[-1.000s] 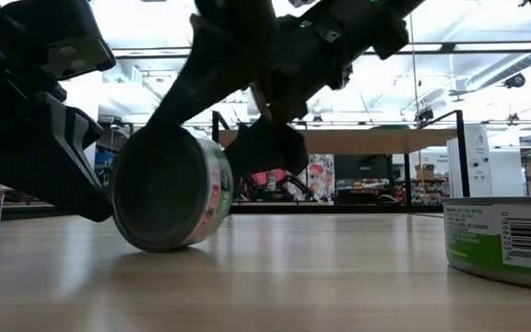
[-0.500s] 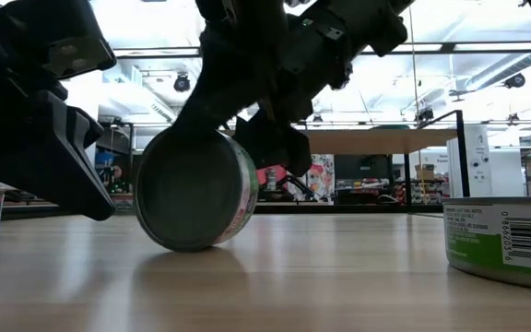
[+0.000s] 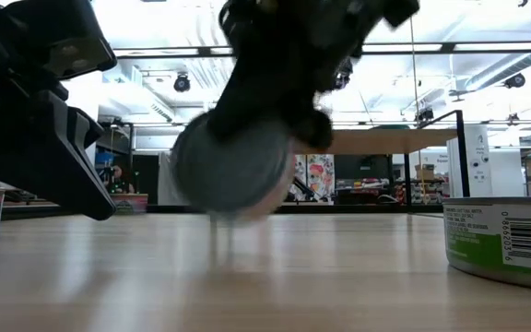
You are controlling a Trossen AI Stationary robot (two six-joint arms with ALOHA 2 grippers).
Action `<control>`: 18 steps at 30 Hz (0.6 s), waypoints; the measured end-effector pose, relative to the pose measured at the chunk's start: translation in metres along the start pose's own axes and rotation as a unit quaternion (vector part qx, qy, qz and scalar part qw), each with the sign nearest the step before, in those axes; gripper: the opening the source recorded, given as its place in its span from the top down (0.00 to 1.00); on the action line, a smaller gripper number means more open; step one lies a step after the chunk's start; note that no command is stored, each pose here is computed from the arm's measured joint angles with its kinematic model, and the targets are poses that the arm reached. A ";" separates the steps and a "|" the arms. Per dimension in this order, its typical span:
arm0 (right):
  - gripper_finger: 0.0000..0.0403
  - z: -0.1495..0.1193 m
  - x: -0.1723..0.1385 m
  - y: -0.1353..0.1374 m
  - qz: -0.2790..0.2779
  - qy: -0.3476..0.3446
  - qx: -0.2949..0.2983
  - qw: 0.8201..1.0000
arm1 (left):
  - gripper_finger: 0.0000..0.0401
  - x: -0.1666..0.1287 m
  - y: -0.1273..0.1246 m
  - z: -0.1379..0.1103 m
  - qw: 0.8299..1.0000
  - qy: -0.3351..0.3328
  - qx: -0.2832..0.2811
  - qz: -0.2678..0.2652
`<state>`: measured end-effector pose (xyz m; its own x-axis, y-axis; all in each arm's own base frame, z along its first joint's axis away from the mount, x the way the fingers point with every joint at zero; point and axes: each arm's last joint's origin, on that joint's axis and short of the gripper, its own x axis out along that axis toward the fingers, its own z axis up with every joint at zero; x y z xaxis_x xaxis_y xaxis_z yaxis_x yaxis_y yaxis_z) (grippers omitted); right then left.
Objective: Stack canned seafood by type on shelf
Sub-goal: Put the green tuna can on the shelf
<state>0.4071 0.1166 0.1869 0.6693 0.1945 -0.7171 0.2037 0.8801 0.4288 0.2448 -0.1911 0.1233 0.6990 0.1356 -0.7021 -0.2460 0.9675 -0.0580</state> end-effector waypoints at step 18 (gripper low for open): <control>0.67 0.108 -0.193 -0.099 -0.069 -0.246 0.190 0.948 | 1.00 0.000 0.003 -0.003 1.000 0.005 -0.007 0.005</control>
<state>0.3347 -0.0549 0.3427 0.8503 -0.2195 -0.4783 0.4944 0.6443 0.5835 0.2424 -0.1890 0.1211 0.6897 0.1439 -0.7097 -0.2630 0.9629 -0.0604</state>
